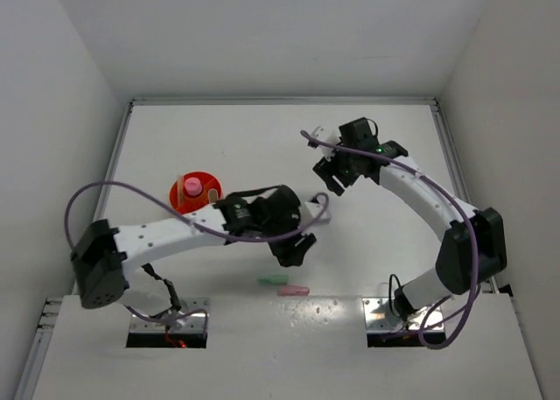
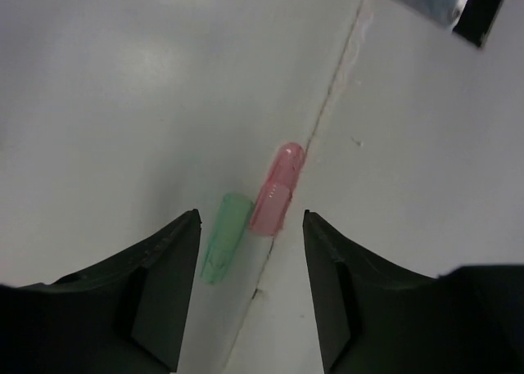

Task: Sort the stationery into containers
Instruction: Pick up the stationery from the corner of the board.

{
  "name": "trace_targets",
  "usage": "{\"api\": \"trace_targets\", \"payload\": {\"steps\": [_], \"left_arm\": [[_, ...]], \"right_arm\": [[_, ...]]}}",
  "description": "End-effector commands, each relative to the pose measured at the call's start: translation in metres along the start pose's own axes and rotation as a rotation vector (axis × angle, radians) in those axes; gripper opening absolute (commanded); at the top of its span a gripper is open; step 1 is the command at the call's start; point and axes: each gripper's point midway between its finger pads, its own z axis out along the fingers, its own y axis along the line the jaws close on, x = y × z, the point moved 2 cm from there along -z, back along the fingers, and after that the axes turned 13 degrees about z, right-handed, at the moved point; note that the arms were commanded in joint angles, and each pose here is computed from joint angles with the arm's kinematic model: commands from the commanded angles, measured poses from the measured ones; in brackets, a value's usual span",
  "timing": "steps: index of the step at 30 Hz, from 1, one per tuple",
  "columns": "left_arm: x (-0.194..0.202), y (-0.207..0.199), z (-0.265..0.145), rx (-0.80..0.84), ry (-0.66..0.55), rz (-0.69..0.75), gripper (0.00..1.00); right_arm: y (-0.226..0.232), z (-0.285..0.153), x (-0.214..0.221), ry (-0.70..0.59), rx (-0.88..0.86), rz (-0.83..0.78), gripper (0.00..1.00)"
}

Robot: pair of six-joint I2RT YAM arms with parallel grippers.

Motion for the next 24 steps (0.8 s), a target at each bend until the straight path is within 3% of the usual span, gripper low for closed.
{"api": "trace_targets", "payload": {"steps": [1, 3, 12, 18, 24], "left_arm": [[0.027, -0.014, 0.018, -0.040, 0.250, 0.074, 0.60], [0.041, -0.005, 0.030, -0.129, 0.354, 0.079, 0.61], [0.065, 0.017, 0.038, -0.250, 0.494, 0.052, 0.65], [0.084, 0.019, 0.054, -0.211, 0.576, 0.051, 0.65], [0.092, 0.015, 0.054, -0.182, 0.594, 0.054, 0.59]], "right_arm": [[-0.008, -0.020, -0.033, -0.224, 0.030, 0.084, 0.68], [-0.012, -0.021, -0.024, -0.229, 0.027, 0.101, 0.68], [-0.017, -0.027, -0.009, -0.248, 0.021, 0.127, 0.68], [-0.016, -0.032, -0.008, -0.263, 0.012, 0.120, 0.68], [-0.020, -0.033, -0.005, -0.265, 0.015, 0.133, 0.68]]}}
